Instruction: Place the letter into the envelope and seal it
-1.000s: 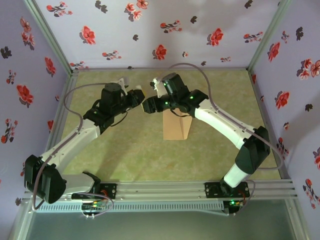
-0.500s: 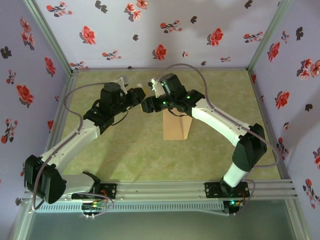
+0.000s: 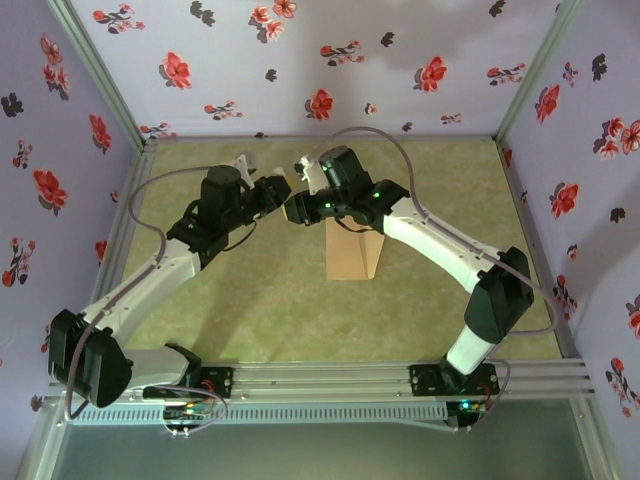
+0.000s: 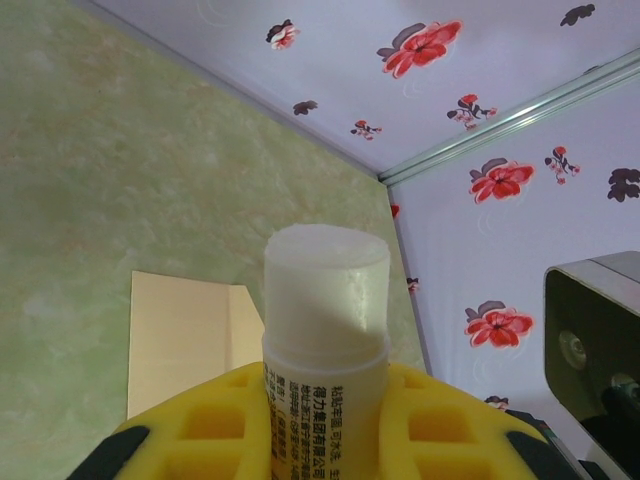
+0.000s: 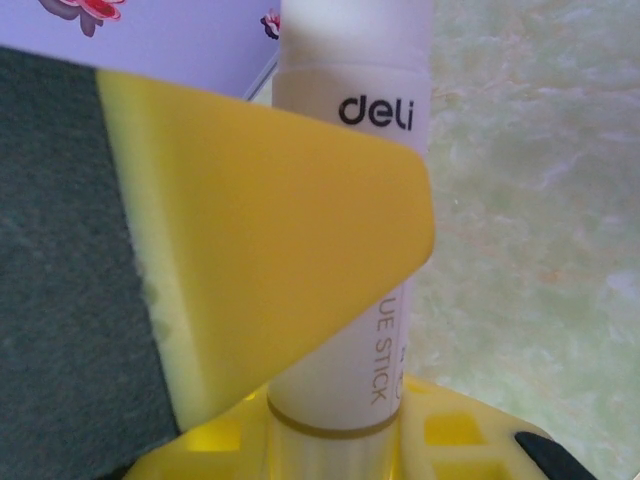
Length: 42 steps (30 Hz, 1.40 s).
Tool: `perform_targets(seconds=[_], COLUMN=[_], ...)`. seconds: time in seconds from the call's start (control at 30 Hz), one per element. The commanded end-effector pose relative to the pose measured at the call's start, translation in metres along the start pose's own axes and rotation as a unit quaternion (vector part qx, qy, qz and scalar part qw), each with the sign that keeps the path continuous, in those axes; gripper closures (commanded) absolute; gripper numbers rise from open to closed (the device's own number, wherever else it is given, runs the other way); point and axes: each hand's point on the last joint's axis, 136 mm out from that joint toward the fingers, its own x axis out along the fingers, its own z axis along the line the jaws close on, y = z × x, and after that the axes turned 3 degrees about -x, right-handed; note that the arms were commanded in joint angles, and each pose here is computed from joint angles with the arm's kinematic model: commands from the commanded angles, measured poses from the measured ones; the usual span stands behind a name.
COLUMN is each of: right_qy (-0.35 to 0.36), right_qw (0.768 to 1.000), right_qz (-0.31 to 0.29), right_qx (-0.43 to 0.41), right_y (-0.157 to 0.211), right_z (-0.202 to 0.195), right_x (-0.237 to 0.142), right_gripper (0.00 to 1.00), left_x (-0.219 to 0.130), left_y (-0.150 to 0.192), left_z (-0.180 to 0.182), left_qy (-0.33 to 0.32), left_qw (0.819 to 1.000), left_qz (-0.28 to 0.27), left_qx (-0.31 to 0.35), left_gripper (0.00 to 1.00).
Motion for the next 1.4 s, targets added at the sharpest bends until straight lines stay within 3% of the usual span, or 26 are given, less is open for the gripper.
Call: perform_targets(seconds=[0.0, 0.33, 0.5, 0.7, 1.1, 1.37], right_qy=[-0.021, -0.147, -0.234, -0.299, -0.331, -0.269], right_qw=[0.999, 0.985, 0.966, 0.944, 0.93, 0.955], right_qz=[-0.029, -0.09, -0.109, -0.135, -0.159, -0.12], right_qx=[-0.016, -0.002, -0.004, -0.007, 0.013, 0.033], right_y=[-0.017, -0.043, -0.055, -0.066, -0.074, -0.056], right_z=[0.013, 0.041, 0.058, 0.069, 0.062, 0.039], right_x=[-0.013, -0.051, -0.08, -0.107, -0.12, -0.101], right_gripper=[0.89, 0.92, 0.9, 0.88, 0.86, 0.72], left_x=[-0.003, -0.018, -0.023, -0.034, -0.029, -0.028], left_y=[0.006, 0.025, 0.042, 0.044, 0.036, 0.019], left_z=[-0.009, -0.032, -0.05, -0.072, -0.074, -0.071], left_qy=[0.035, 0.178, 0.244, 0.321, 0.322, 0.314], left_qw=[0.999, 0.982, 0.963, 0.938, 0.938, 0.943], left_qz=[0.015, 0.064, 0.116, 0.131, 0.126, 0.107], left_qx=[-0.002, -0.013, -0.004, -0.009, -0.009, -0.012], left_gripper=[1.0, 1.0, 1.0, 1.0, 1.0, 1.0])
